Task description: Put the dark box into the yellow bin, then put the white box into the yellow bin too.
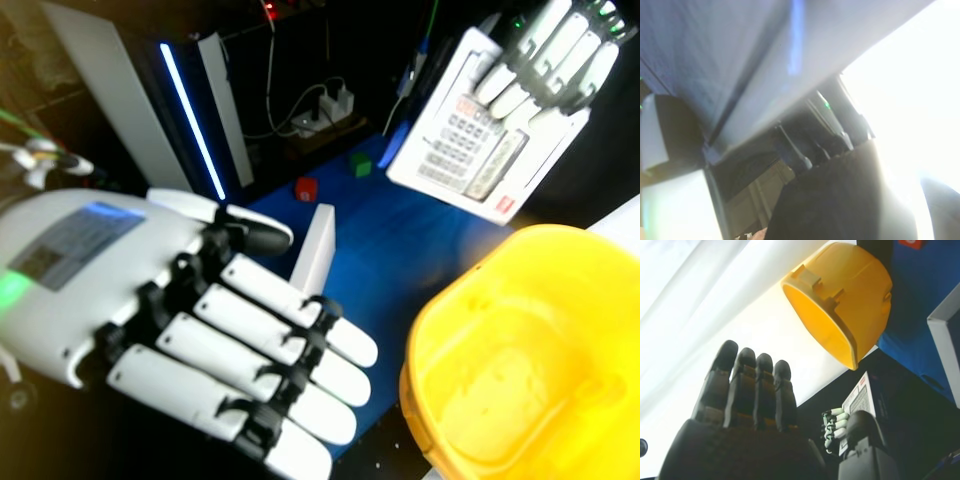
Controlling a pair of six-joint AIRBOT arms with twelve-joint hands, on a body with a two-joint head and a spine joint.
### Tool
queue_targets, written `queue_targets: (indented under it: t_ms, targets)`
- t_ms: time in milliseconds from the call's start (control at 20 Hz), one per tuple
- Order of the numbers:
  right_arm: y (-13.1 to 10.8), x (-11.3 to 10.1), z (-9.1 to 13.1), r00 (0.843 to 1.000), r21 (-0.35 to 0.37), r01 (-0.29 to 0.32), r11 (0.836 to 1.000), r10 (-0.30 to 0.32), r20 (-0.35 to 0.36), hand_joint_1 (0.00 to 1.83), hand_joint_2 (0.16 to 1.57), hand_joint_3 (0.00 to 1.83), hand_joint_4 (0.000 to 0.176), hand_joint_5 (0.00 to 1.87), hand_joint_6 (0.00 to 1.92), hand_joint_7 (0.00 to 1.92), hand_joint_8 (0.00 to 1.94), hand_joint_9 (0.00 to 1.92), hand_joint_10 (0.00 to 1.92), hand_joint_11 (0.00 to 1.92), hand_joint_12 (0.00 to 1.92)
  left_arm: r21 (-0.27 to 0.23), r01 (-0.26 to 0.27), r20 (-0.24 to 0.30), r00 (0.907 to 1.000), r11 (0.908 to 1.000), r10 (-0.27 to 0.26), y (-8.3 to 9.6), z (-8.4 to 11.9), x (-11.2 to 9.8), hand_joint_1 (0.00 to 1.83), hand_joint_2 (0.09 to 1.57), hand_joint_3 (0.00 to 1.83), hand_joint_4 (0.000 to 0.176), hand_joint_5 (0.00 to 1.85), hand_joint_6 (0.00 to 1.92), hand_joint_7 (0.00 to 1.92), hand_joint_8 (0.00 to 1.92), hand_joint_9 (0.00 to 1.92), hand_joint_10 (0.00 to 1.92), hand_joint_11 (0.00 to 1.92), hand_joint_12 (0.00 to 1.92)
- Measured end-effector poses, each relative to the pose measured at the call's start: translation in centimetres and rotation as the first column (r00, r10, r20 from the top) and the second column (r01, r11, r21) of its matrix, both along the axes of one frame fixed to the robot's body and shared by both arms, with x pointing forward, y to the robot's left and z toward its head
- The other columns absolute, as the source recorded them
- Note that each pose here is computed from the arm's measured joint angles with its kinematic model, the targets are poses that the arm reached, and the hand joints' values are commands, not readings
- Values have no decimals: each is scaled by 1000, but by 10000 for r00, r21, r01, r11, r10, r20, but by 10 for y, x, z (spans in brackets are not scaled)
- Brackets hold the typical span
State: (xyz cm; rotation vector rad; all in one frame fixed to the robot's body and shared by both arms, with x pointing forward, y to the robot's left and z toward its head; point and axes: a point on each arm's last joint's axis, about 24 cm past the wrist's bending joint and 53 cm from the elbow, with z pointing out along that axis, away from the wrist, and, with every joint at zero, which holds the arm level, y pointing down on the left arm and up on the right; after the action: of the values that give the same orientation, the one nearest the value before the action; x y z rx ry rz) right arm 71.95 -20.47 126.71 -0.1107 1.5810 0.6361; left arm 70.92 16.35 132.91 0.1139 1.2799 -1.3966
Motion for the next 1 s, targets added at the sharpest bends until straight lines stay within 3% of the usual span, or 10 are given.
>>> queue_targets:
  t_ms: [100,200,250,350,400,550,700,800,850,1000]
  targets:
    - [3,0,-3,10000,-34,-60,10000,60,-54,0,1045,4,0,258,0,256,0,197,2,19,406,-532,-214,99,9997,9984,219,9,16,4,1383,1109,1,0,871,898,989,1005,1002,1136,884,1053]
    - [5,0,-3,9999,-21,-89,10000,89,-55,0,1045,4,0,266,4,257,1,197,2,6,396,-609,-278,186,9994,9978,290,12,21,6,1384,1098,2,0,1004,731,978,1012,955,1223,834,1209]
    - [7,0,-3,9999,-6,-117,9999,117,-31,0,1052,6,0,277,7,278,8,219,10,32,404,-639,-334,191,9992,9974,347,14,22,7,1368,1141,12,0,758,1147,926,1059,936,1254,585,1282]
    - [7,1,-3,9999,-7,-124,9999,124,-36,0,1062,9,0,272,4,274,5,220,9,34,402,-677,-472,243,9985,9966,489,18,27,10,1458,1128,1,0,594,971,846,1101,912,1282,466,1398]
    - [7,1,-3,9999,-2,-120,9999,120,-33,0,1086,0,0,260,3,264,0,229,3,59,378,-799,-649,296,9973,9947,675,23,33,15,1211,1206,6,0,704,1312,806,1205,651,809,18,1494]
    - [10,1,-5,9999,-4,-166,9999,166,-38,0,1090,0,0,261,2,266,2,235,4,63,371,-1169,-845,372,9953,9895,894,30,45,20,1206,1155,3,10,872,1216,909,1051,831,582,62,1436]
    - [12,3,-7,9998,-27,-194,9998,194,-79,0,1088,0,0,267,4,274,4,236,4,65,368,-715,-1040,824,9905,9920,1098,21,52,28,1215,1156,0,0,887,1236,903,1015,820,362,163,1274]
    - [16,4,-9,9996,-3,-266,9996,266,-27,0,1089,0,0,277,7,281,6,243,5,75,368,-1128,-1029,882,9897,9883,1131,15,63,36,1214,1134,1,11,896,1189,973,931,712,254,23,1378]
    - [19,5,-10,9995,13,-321,9995,321,41,0,1097,2,0,277,6,278,4,239,3,74,366,-1177,-947,945,9899,9885,1061,8,63,39,1217,1117,0,25,942,1025,993,990,881,354,367,1345]
    - [27,6,-9,9985,112,-491,9987,488,254,0,1060,0,0,275,3,271,0,220,0,40,342,-1073,-637,1038,9918,9922,749,-19,58,47,1245,1107,5,0,1142,711,835,1218,702,781,381,1372]
